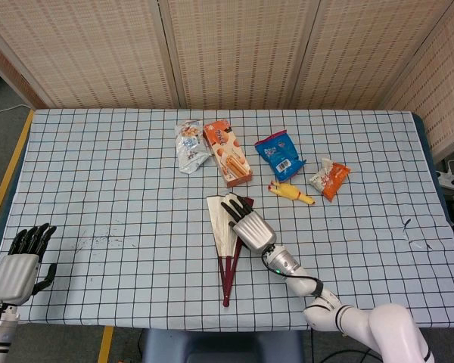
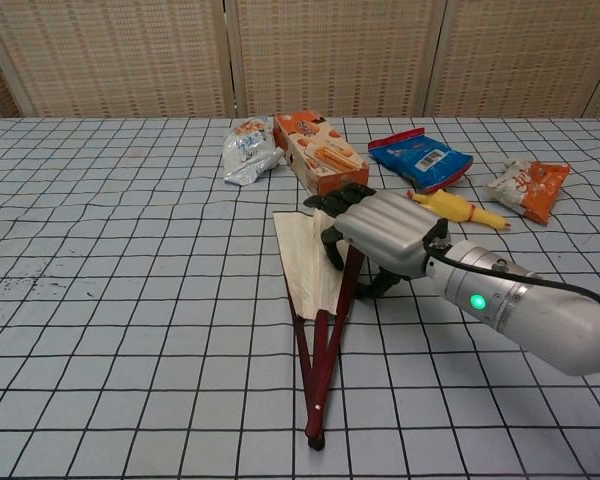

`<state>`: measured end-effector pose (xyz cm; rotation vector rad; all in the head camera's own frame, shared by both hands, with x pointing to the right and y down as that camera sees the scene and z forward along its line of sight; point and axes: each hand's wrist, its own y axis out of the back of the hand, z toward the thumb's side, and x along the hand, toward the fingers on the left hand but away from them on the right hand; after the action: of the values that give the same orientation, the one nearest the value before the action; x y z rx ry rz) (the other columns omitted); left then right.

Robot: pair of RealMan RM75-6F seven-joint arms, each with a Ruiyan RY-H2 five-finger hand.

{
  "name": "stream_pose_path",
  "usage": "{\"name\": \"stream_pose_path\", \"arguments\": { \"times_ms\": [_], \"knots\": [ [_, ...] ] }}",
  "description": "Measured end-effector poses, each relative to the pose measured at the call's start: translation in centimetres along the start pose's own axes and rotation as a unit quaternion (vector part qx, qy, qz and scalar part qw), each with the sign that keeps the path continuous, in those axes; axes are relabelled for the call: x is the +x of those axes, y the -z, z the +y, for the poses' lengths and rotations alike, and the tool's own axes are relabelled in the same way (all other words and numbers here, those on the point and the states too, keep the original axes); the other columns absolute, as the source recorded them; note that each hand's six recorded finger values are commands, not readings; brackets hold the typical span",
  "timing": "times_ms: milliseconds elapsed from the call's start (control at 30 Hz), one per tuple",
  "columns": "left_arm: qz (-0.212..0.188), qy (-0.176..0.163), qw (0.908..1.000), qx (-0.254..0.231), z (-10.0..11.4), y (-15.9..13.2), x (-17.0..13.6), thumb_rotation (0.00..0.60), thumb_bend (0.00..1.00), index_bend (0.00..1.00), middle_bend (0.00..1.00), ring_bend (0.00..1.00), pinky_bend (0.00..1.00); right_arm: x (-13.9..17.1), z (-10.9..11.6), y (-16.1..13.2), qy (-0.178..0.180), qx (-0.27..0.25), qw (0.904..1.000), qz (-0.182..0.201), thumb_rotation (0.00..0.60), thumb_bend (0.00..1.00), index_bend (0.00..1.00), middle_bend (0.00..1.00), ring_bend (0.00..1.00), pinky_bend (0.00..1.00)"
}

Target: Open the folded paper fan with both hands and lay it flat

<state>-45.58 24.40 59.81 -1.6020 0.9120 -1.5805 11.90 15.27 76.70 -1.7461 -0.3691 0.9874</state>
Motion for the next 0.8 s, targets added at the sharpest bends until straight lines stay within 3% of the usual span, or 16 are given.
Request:
{"name": "stream_pose_path", "arguments": {
  "times_ms": [167,267,500,600,800],
  "knots": [
    [0.0,0.0,1.0,0.002,0.0,0.0,0.0,0.585,0.5,0.0,0.0,0.0,0.06,-0.3,0.1,-0.1,0.009,-0.006,0.9999,0.001,0.6,0.69,0.61,0.03,0.0,0.0],
    [0.001,0.0,1.0,0.002,0.0,0.1,-0.1,0.588,0.5,0.0,0.0,0.0,0.06,-0.3,0.9,-0.1,0.03,-0.008,0.9995,0.003,0.6,0.79,0.65,0.06,0.0,0.0],
    [-0.007,0.001,1.0,-0.004,-0.1,-0.3,0.0,0.595,0.51,0.0,0.0,0.0,0.08,-0.1,3.9,0.3,0.079,-0.035,0.9962,0.01,0.6,0.81,0.7,0.1,0.0,0.0],
    [-0.017,-0.002,0.9996,-0.021,-0.2,-0.6,0.2,0.6,0.52,0.08,0.0,0.0,0.08,0.0,5.2,0.0,0.088,-0.064,0.9939,0.014,0.6,0.81,0.71,0.1,0.0,0.0],
    [-0.035,0.006,0.9925,-0.117,-1.3,-0.8,1.3,0.6,0.52,0.23,0.0,0.0,0.08,-0.1,9.0,-0.6,0.089,-0.134,0.9868,0.017,0.6,0.81,0.72,0.1,0.0,0.0]
  ]
}}
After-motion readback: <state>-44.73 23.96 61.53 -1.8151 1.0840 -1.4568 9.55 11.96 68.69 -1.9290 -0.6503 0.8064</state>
